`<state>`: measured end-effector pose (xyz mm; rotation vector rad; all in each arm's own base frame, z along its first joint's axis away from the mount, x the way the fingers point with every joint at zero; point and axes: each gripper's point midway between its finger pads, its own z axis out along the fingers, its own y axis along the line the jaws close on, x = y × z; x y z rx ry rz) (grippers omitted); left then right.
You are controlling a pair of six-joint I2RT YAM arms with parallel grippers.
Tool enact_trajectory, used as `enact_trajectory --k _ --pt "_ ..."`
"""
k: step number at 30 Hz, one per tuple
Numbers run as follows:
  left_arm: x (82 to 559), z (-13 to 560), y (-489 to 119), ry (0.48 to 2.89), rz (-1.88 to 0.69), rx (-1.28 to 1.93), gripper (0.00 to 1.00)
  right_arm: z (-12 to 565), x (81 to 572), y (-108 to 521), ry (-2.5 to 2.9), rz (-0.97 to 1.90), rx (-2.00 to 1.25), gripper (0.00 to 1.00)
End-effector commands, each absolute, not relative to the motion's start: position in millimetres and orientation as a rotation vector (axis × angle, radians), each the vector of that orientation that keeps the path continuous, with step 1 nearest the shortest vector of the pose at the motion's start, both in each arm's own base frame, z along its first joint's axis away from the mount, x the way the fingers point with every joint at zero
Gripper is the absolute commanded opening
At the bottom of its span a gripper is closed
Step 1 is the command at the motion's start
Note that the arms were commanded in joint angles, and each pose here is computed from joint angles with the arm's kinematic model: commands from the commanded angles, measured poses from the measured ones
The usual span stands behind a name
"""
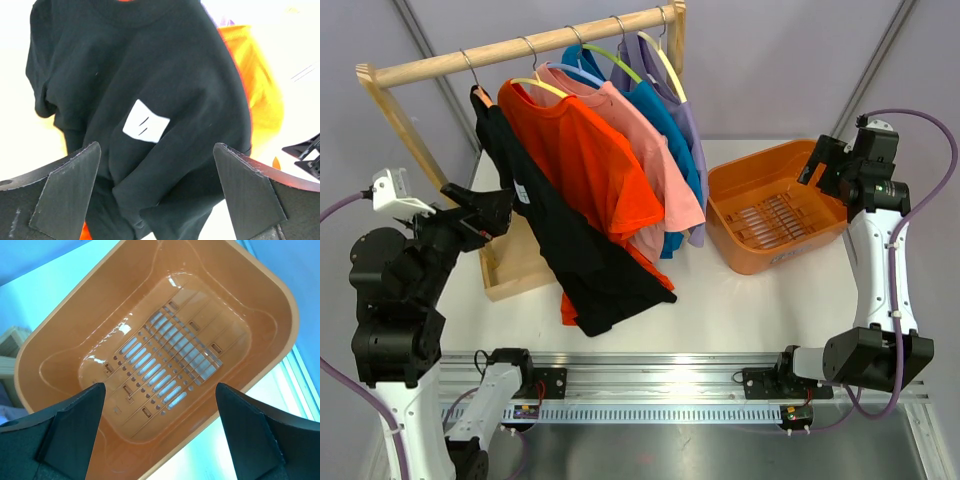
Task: Remove the t-shirt from the hanger
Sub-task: Grab a hanger with a tshirt on it with the left arm
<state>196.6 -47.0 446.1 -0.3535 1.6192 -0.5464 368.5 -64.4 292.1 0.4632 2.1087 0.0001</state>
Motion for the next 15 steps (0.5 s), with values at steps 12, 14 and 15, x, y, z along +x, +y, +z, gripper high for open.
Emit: enact_trajectory --k 12,14,15 --pt "230.9 503.2 -36.4 1.595 -0.524 -0.441 0.99 344.2 345.0 45.0 1.968 0.501 -0.283 0.99" --pt "248.8 504.7 -36.0 1.619 -0.526 -0.465 0.99 343.6 350.7 48.8 1.987 0.461 -0.309 0.99" --pt "248.3 518.1 -36.1 1.589 -0.534 -0.461 0.99 339.6 350.3 50.5 2.008 0.448 -0.324 0.99"
